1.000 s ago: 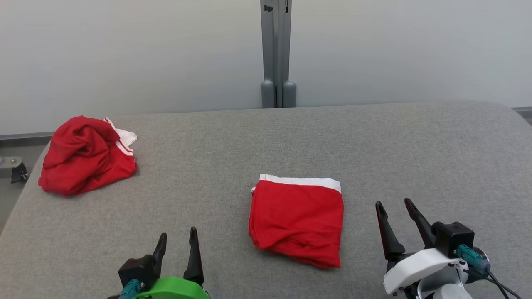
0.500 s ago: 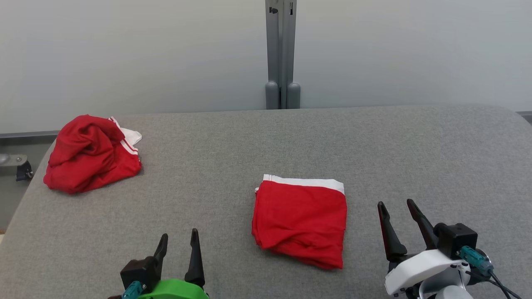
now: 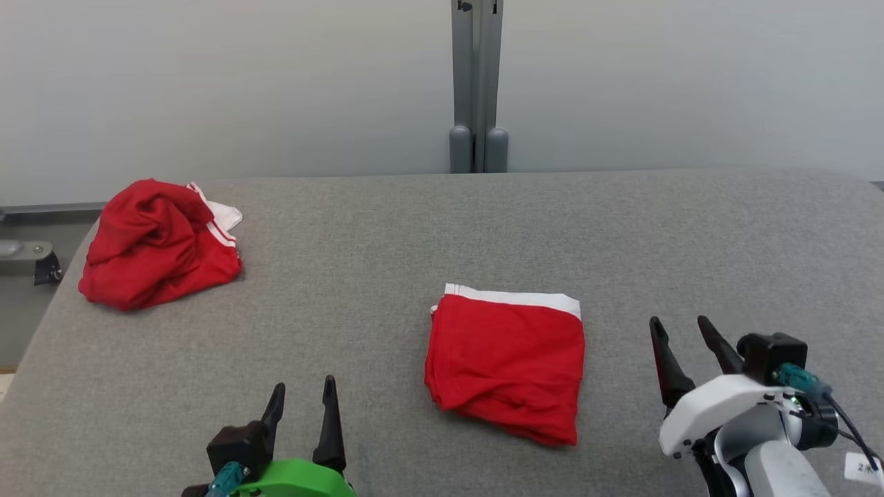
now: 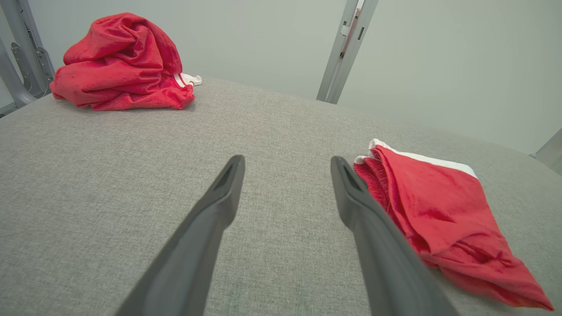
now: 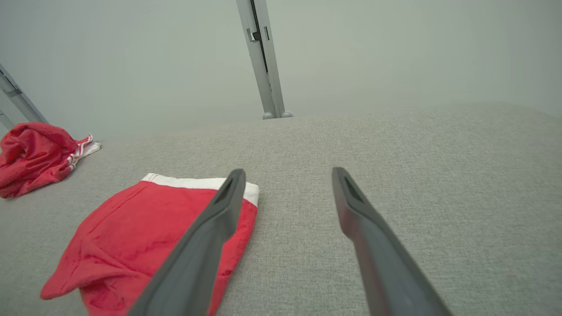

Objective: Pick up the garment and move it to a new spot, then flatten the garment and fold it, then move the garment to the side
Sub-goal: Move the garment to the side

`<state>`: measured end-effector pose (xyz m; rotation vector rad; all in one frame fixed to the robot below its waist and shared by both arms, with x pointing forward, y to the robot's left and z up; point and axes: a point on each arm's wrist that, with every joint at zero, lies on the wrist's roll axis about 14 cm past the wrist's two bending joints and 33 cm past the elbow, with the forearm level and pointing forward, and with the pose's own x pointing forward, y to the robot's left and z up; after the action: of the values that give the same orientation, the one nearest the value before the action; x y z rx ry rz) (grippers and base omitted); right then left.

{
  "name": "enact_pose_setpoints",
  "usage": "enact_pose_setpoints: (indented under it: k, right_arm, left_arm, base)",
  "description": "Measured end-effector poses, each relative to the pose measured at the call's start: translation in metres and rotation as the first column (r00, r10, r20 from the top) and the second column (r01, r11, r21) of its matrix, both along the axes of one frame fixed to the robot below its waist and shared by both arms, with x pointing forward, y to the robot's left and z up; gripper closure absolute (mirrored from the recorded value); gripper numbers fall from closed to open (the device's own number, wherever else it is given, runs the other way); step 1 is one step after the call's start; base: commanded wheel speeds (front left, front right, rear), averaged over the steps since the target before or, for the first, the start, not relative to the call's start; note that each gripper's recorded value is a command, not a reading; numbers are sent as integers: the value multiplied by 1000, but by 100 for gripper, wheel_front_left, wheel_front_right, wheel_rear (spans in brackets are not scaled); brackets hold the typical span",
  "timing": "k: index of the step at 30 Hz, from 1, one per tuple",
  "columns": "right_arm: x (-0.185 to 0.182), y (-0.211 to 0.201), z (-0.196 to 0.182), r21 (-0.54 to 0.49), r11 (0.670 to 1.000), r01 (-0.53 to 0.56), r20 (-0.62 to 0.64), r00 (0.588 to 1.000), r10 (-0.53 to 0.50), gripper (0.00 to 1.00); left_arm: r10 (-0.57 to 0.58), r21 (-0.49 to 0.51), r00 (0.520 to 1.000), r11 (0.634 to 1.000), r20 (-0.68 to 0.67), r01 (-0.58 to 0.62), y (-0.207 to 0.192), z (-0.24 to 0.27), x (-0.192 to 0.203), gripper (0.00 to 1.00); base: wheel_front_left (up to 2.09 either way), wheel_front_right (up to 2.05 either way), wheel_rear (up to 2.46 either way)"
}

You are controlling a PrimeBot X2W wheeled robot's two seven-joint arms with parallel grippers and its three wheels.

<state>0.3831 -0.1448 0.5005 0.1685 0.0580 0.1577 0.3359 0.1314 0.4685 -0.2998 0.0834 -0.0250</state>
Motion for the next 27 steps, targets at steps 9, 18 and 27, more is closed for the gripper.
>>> enact_pose_setpoints:
  k: [9,18,27]
  right_arm:
    - [10,27,-57,1,991,-134,-348,929,126,0]
    - [22,59,-93,37,975,-220,-503,839,209,0]
    - [31,88,-116,57,959,-276,-578,774,258,55]
  left_arm:
    - [50,-19,999,999,-7,-50,13,-2,0,0]
    - [142,-15,990,990,-23,-142,42,-7,-8,0]
    - [214,-6,976,977,-40,-214,64,-12,-17,0]
  base:
    - [0,0,0]
    - [0,0,0]
    - [0,0,0]
